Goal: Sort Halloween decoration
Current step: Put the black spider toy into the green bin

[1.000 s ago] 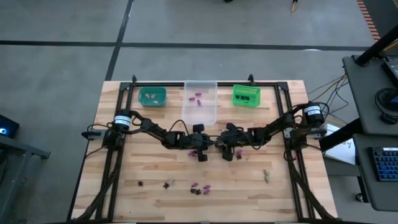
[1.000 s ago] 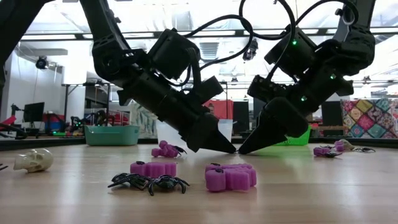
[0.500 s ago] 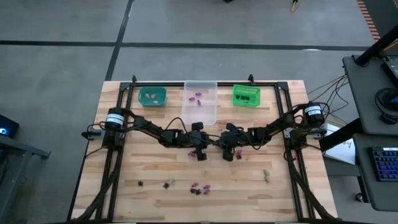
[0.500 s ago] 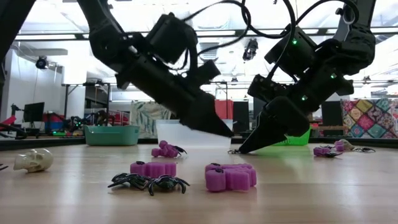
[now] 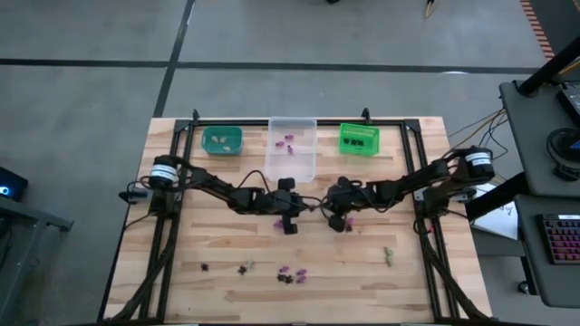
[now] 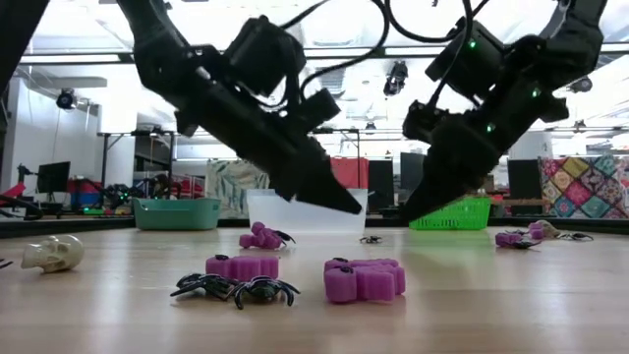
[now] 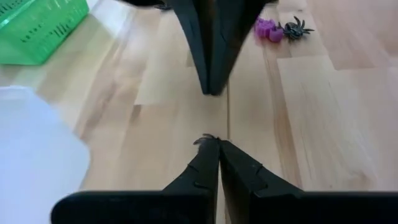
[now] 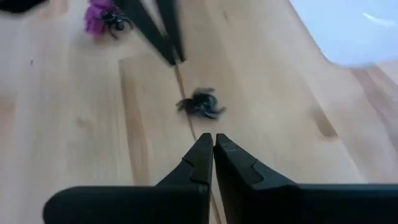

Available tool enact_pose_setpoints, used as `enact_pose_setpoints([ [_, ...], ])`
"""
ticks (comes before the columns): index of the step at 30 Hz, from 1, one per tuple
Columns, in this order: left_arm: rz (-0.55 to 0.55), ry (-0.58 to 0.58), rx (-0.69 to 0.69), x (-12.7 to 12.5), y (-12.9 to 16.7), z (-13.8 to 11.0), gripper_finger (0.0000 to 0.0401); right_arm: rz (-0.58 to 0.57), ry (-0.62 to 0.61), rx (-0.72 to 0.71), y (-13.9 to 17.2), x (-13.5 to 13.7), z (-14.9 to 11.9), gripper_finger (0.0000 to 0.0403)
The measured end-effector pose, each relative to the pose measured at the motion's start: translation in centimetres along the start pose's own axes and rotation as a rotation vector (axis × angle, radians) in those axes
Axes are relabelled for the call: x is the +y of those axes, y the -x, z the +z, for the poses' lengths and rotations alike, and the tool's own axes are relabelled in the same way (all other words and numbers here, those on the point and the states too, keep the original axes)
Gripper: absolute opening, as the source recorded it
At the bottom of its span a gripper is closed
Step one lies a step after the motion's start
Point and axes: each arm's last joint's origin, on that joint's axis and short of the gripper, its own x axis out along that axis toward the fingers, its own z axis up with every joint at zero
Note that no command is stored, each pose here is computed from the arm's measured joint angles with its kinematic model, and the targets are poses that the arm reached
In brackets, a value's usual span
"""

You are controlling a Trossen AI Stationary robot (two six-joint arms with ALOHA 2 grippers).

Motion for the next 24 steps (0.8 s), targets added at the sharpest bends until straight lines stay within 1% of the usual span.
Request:
enact_pose_setpoints([
  [3,0.003,0.007,-0.024,-0.2,-0.9,-0.6,0.0,-0.009,-0.097,0.023,0.6,0.1,0.5,0.0009],
  [7,0.042,0.002,0.01,-0.2,-1.4,-1.6,0.0,-0.002,-0.2,0.003,0.7,0.4,1.5,0.0009],
  [10,0.062,-0.001,0.009,-0.1,-1.6,-1.8,0.0,-0.012,-0.236,0.002,0.0,0.6,1.9,0.0009],
  [13,0.066,-0.003,0.023,-0.1,-1.9,-2.3,0.0,-0.025,-0.313,0.023,-1.0,0.7,1.9,0.0009],
  [15,0.068,0.002,0.024,-0.1,-2.1,-2.5,0.0,-0.029,-0.332,0.032,-1.7,0.8,2.1,0.0015],
  [19,0.072,0.018,0.027,-0.1,-2.3,-2.7,0.0,-0.039,-0.356,0.052,-3.0,1.1,2.5,0.0047],
  [24,0.072,0.022,0.03,-0.1,-2.3,-2.7,0.0,-0.081,-0.368,0.071,-3.2,1.1,3.1,0.0111],
])
